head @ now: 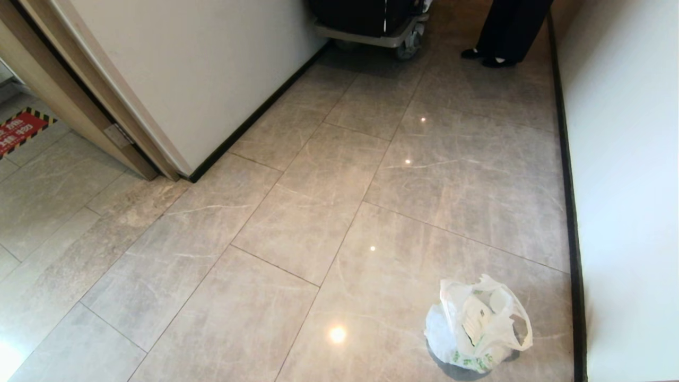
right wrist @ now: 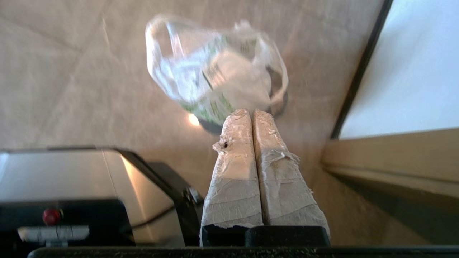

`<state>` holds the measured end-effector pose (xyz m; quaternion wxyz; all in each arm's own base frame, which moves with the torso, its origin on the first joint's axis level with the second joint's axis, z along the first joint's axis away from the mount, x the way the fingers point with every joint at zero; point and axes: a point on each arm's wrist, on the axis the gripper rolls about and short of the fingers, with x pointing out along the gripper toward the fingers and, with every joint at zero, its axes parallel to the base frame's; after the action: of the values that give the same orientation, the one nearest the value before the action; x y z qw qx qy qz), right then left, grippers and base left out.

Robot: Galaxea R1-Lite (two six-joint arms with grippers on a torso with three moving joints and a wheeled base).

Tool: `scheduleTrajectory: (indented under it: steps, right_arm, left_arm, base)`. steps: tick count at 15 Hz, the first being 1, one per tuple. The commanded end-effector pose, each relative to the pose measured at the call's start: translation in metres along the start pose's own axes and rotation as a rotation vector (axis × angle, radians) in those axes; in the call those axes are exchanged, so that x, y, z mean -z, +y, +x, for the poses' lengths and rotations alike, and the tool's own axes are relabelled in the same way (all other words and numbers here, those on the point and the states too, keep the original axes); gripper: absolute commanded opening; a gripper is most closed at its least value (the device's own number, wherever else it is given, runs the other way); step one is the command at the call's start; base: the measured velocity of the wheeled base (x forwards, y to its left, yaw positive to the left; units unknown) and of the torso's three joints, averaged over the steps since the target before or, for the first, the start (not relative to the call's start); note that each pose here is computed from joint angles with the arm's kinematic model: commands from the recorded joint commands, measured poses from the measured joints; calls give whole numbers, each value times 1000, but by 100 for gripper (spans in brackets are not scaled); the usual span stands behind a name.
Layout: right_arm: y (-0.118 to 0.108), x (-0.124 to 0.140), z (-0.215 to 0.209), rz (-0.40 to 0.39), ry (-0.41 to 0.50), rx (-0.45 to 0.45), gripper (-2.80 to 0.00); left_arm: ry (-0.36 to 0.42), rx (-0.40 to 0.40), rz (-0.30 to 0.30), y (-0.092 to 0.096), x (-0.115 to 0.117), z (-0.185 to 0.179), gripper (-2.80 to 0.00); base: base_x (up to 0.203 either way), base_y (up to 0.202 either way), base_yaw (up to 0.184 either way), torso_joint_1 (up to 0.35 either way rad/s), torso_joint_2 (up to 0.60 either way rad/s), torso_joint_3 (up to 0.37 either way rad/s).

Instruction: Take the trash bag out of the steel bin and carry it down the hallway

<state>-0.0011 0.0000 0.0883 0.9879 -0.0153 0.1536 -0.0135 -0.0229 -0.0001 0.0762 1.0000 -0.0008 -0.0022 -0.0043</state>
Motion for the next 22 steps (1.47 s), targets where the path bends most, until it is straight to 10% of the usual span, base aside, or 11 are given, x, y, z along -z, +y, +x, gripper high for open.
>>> scheduleTrajectory:
  steps: [1, 4, 22]
  right_arm:
    - [0, 11, -10, 3, -155, -10, -280]
    - [0, 19, -18, -23, -312, -18, -280]
    - [0, 18, -17, -18, -312, -19, -280]
  left_arm:
    - [-2, 1, 0, 0, 0, 0, -280]
    - [-1, 1, 0, 0, 0, 0, -280]
    - [1, 1, 0, 0, 0, 0, -280]
  base:
    - [0, 0, 0, 0, 0, 0]
    - [0, 0, 0, 0, 0, 0]
    - [0, 0, 0, 1, 0, 20]
